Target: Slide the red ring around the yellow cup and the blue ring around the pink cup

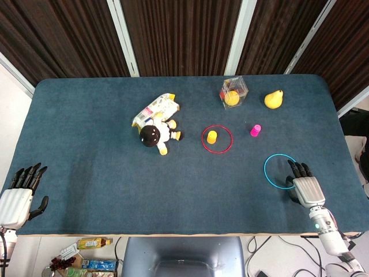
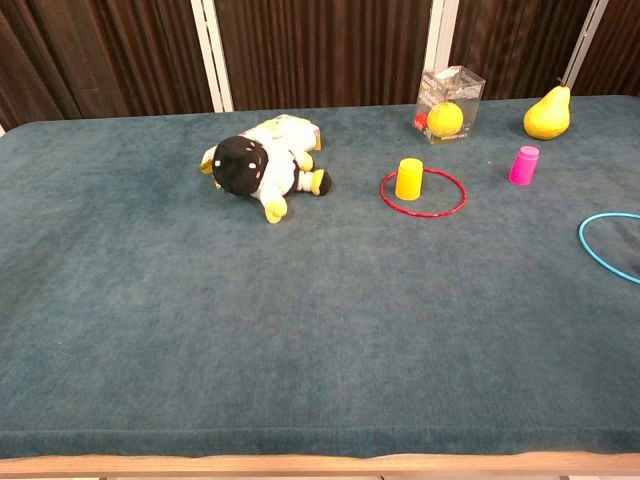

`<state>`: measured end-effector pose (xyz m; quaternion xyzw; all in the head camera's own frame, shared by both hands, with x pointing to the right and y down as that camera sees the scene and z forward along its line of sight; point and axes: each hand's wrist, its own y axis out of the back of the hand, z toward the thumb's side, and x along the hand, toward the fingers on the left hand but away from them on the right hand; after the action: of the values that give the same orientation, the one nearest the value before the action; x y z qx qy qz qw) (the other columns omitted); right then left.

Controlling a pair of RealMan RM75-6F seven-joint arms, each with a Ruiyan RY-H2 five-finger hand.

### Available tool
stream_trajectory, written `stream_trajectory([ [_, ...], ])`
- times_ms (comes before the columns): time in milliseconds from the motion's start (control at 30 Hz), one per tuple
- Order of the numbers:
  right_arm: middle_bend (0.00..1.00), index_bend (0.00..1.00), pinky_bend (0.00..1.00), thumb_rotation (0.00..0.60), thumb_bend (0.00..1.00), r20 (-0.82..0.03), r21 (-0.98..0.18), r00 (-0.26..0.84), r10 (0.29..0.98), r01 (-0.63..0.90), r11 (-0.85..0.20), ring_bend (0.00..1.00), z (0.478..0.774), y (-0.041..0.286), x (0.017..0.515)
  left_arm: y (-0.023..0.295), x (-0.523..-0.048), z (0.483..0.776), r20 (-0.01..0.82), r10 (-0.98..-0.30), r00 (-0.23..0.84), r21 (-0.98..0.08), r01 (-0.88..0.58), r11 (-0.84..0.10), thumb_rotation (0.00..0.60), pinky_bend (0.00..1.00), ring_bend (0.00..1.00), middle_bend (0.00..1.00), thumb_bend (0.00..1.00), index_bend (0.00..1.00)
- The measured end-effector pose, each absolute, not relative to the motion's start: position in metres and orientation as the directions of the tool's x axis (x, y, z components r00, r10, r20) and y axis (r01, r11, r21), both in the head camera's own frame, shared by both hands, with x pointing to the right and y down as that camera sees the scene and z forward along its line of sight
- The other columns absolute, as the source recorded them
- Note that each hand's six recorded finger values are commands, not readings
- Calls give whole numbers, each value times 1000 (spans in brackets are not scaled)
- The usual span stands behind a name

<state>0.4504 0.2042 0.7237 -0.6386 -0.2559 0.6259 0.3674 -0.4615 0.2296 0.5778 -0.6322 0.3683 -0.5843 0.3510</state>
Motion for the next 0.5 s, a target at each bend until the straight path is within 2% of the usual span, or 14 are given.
stream_trajectory([
  [500,3,689,0,600,479,-613,-789,88,786,-125,-601,0,726,206,448,229,-462,577,478,-877,47,-876,-54,-480,600,24,0,0,441,0],
])
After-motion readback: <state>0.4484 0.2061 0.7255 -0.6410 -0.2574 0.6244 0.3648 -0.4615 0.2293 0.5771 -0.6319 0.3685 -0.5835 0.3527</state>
